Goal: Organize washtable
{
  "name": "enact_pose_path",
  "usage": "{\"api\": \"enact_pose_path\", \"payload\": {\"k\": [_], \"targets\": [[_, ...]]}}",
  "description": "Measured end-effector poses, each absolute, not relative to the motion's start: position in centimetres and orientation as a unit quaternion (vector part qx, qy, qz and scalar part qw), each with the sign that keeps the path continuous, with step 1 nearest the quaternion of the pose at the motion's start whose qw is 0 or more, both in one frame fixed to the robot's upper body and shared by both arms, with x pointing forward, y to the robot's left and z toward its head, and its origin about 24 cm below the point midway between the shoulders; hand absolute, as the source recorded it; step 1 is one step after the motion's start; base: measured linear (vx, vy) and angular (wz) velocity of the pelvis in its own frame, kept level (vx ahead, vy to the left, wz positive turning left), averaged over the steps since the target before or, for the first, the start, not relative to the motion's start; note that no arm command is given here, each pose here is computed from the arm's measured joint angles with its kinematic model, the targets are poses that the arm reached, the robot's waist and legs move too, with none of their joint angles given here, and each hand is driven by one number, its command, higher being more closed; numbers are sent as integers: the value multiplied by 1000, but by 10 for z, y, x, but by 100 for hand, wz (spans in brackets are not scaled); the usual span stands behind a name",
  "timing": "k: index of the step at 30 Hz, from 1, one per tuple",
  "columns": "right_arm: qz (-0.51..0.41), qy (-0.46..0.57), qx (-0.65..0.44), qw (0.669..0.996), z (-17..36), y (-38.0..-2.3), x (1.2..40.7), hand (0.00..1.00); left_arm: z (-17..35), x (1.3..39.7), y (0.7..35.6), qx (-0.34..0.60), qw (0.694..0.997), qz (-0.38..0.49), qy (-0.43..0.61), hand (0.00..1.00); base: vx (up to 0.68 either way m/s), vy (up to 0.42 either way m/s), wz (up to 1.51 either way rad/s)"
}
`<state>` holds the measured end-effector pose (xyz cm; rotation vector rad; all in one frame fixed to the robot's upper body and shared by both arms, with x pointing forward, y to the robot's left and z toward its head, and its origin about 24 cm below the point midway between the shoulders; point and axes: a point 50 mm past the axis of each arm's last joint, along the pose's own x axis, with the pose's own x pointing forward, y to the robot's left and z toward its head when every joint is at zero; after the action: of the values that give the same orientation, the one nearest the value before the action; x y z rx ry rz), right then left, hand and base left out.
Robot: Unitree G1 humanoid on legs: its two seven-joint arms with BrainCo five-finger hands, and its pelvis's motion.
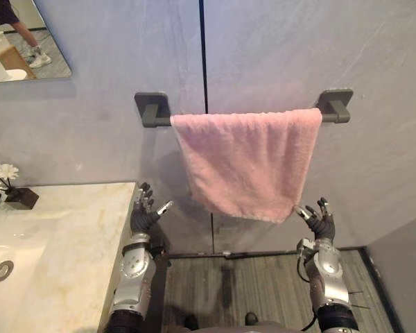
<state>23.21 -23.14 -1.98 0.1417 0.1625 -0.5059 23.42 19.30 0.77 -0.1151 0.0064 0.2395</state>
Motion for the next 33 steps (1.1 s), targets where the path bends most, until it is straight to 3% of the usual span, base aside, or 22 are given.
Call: {"api": "enact_pose_path", "payload": {"k": [10, 14, 19, 22, 27, 29, 33], "targets": [[-309, 25, 93, 946, 0, -256, 214, 0, 40, 234, 209, -89, 979, 170, -69, 0, 0, 0, -1], [-359, -85, 83, 926, 46, -273, 212, 0, 89, 228, 217, -95, 959, 193, -186, 0, 0, 0, 0], [-336, -248, 75, 906, 112, -272, 216, 0, 142, 218, 215, -102, 923, 180, -324, 0, 0, 0, -1], [-277, -349, 65, 893, 159, -257, 221, 0, 170, 219, 205, -113, 909, 119, -382, 0, 0, 0, 0], [-33, -479, 55, 876, 220, -192, 232, 0, 208, 223, 149, -140, 877, -123, -443, 0, 0, 0, 0], [62, -486, 62, 870, 227, -164, 235, 0, 207, 222, 124, -133, 866, -217, -430, 0, 0, 0, 0], [172, -472, 55, 863, 226, -137, 236, 0, 191, 227, 99, -111, 865, -307, -381, 0, 0, 0, 0]]}}
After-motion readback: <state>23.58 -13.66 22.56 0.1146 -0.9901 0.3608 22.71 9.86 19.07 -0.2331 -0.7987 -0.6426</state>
